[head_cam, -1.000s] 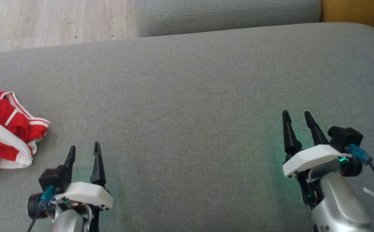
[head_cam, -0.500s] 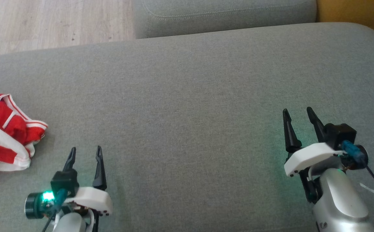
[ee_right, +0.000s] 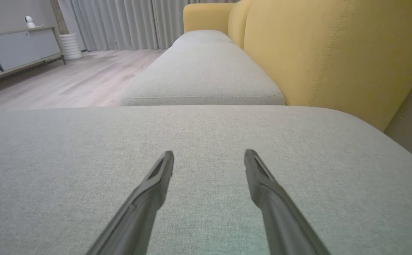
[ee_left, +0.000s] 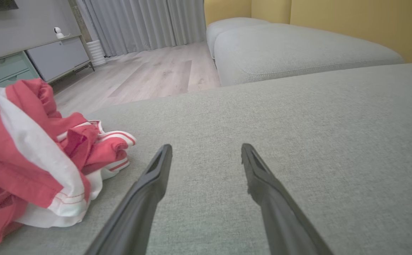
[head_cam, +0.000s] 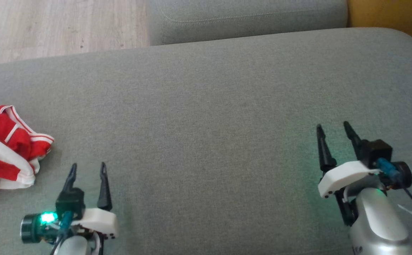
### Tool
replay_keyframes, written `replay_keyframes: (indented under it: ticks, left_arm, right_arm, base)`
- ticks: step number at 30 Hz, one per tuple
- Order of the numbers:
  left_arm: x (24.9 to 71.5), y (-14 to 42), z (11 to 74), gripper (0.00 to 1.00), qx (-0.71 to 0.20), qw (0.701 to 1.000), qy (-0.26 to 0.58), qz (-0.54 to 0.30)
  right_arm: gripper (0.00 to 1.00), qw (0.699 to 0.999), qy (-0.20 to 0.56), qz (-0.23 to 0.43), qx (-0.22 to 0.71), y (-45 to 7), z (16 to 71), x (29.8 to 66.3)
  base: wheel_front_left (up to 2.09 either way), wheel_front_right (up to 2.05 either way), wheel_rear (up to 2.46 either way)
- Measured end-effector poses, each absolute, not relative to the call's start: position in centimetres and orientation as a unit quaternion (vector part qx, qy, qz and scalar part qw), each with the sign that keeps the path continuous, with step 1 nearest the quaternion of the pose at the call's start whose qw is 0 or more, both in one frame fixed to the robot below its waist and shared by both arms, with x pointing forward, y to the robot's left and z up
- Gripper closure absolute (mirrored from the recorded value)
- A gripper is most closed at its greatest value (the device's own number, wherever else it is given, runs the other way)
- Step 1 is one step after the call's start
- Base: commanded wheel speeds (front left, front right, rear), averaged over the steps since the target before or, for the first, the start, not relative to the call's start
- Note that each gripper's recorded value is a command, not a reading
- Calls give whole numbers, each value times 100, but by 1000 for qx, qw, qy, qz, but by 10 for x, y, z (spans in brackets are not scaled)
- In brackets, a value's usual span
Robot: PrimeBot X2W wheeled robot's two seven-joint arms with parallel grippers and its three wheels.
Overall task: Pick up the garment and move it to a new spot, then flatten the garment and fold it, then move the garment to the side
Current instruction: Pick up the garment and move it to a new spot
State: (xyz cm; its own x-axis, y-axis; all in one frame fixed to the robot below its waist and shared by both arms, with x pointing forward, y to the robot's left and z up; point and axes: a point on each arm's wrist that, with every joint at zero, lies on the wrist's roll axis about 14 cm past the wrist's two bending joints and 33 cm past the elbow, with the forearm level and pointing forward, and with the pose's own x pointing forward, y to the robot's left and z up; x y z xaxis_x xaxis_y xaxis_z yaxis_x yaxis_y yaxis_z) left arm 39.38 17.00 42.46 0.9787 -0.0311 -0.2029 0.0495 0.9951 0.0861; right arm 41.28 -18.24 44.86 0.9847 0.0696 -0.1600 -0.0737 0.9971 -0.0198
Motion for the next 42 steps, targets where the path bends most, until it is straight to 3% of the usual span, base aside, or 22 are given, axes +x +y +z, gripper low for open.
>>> replay_keyframes:
  ticks: [18,29,38,42]
  left_arm:
    - [383,189,425,0,12,995,101,24]
    - [349,231,421,0,-7,990,108,94]
    - [291,291,417,0,-16,973,115,201]
    - [275,305,416,0,-21,966,117,229]
  right_arm:
    - [0,997,72,29,9,-183,452,410]
    - [0,985,78,151,6,-95,446,429]
    - [0,953,90,289,13,9,438,426]
    - [0,942,96,320,13,32,434,422]
  base:
    - [0,0,0]
    - [0,0,0]
    - [0,0,0]
    - [0,0,0]
